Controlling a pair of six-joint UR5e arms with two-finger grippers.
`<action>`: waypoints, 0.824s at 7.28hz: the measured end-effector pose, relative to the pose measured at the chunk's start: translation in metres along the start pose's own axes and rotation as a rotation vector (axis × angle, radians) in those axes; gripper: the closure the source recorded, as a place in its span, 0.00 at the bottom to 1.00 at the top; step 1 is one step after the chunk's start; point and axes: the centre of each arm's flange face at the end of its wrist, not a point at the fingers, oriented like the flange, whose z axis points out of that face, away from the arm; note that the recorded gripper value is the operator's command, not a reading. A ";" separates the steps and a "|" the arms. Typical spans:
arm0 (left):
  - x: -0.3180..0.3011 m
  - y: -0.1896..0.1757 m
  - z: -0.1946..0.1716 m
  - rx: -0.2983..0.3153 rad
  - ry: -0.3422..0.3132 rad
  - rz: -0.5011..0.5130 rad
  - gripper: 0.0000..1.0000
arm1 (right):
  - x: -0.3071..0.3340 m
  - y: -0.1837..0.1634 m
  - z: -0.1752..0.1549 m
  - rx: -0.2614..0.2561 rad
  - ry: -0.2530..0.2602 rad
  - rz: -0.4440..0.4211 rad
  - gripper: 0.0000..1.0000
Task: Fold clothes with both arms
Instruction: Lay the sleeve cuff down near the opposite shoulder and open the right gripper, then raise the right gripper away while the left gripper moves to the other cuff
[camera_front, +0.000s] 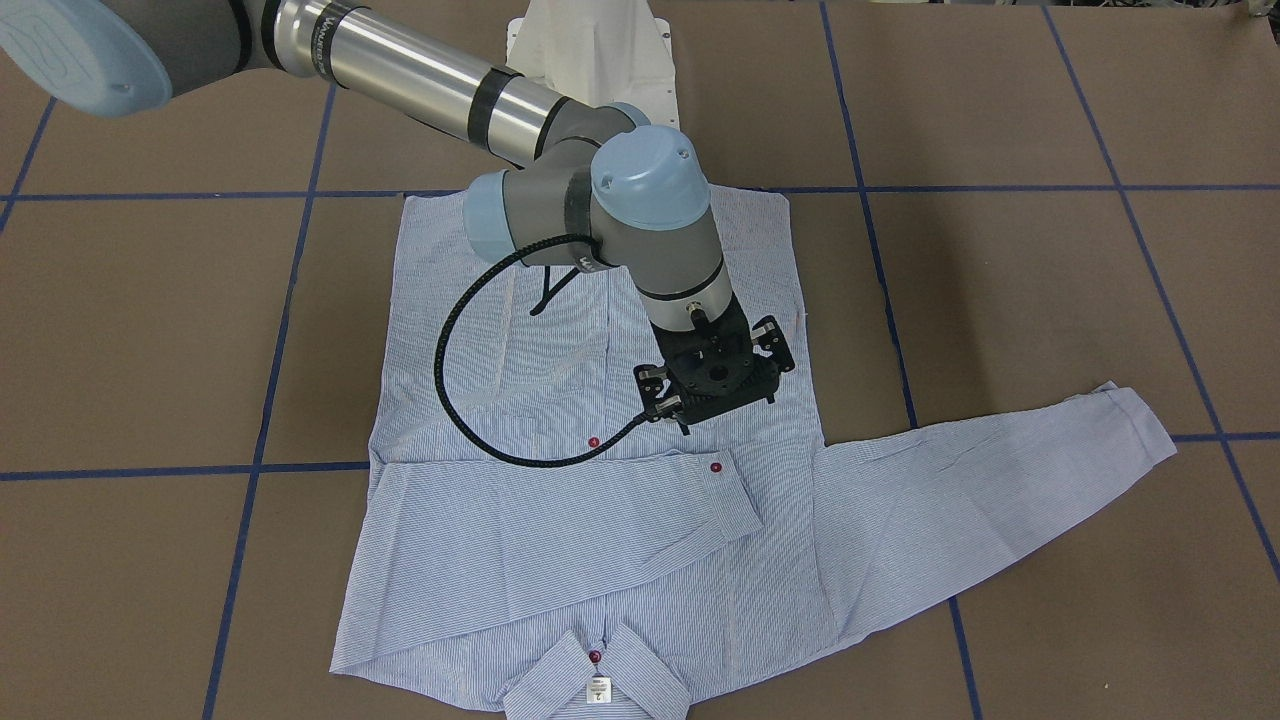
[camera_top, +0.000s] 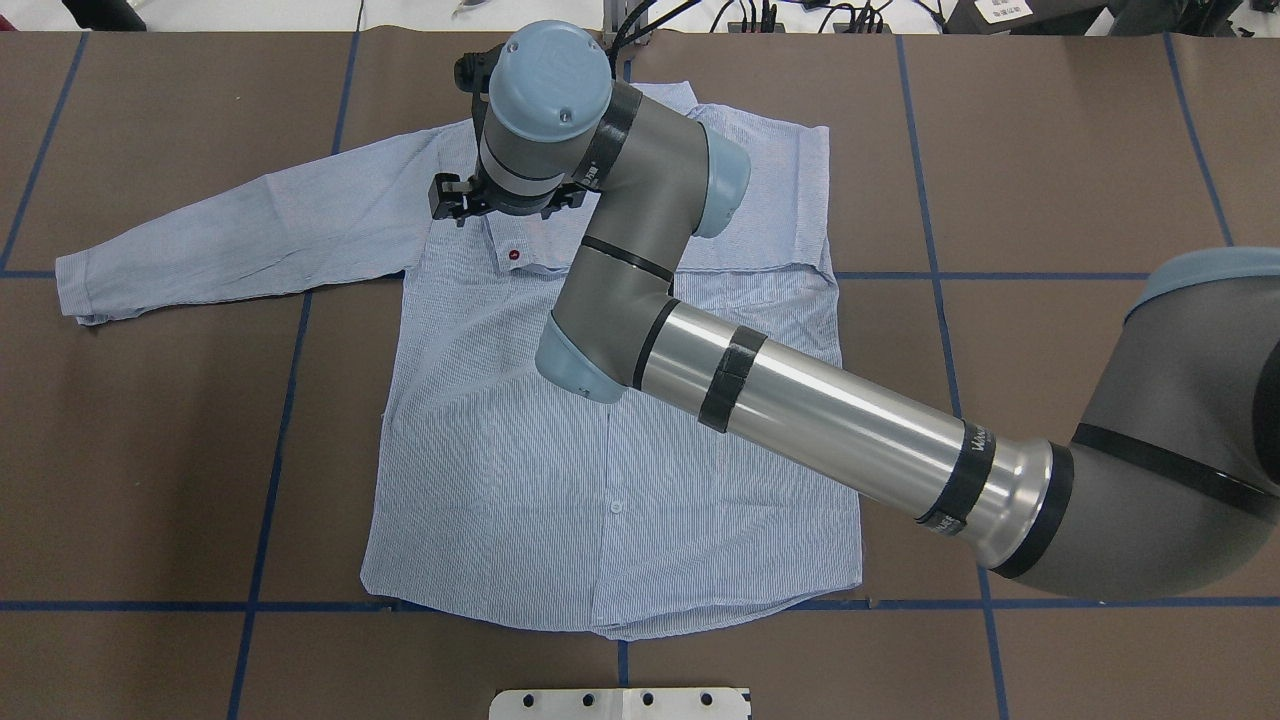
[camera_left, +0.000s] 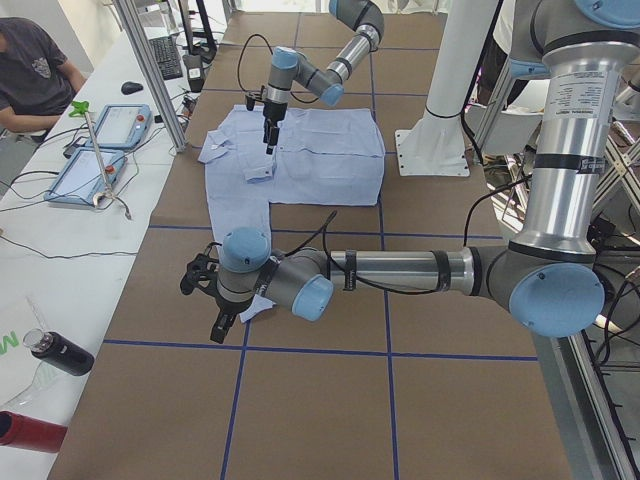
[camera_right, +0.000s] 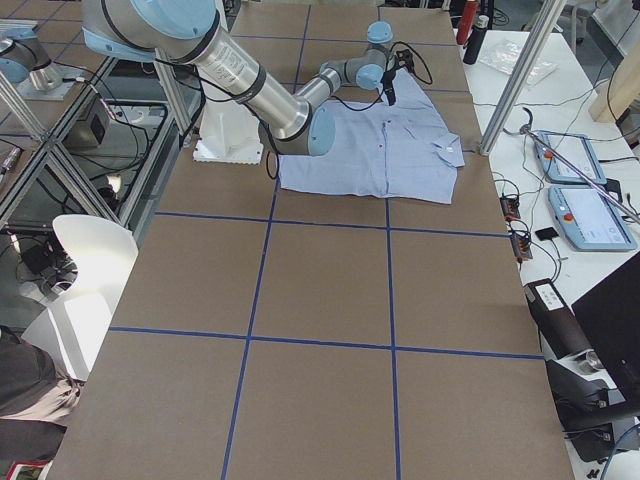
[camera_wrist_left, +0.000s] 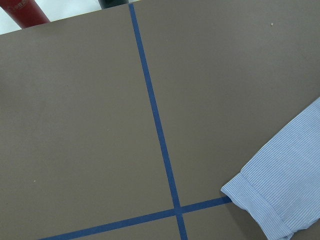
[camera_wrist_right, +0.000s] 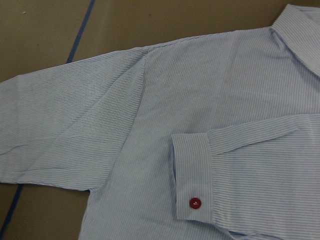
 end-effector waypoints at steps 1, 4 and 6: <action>0.013 -0.006 0.006 0.008 0.013 -0.030 0.00 | 0.024 0.000 -0.013 -0.023 0.044 0.024 0.00; 0.078 -0.009 0.045 0.026 0.071 -0.142 0.00 | 0.151 -0.018 -0.059 -0.135 0.144 0.090 0.00; 0.131 0.001 0.082 0.068 0.080 -0.283 0.00 | 0.253 -0.024 -0.101 -0.191 0.195 0.029 0.00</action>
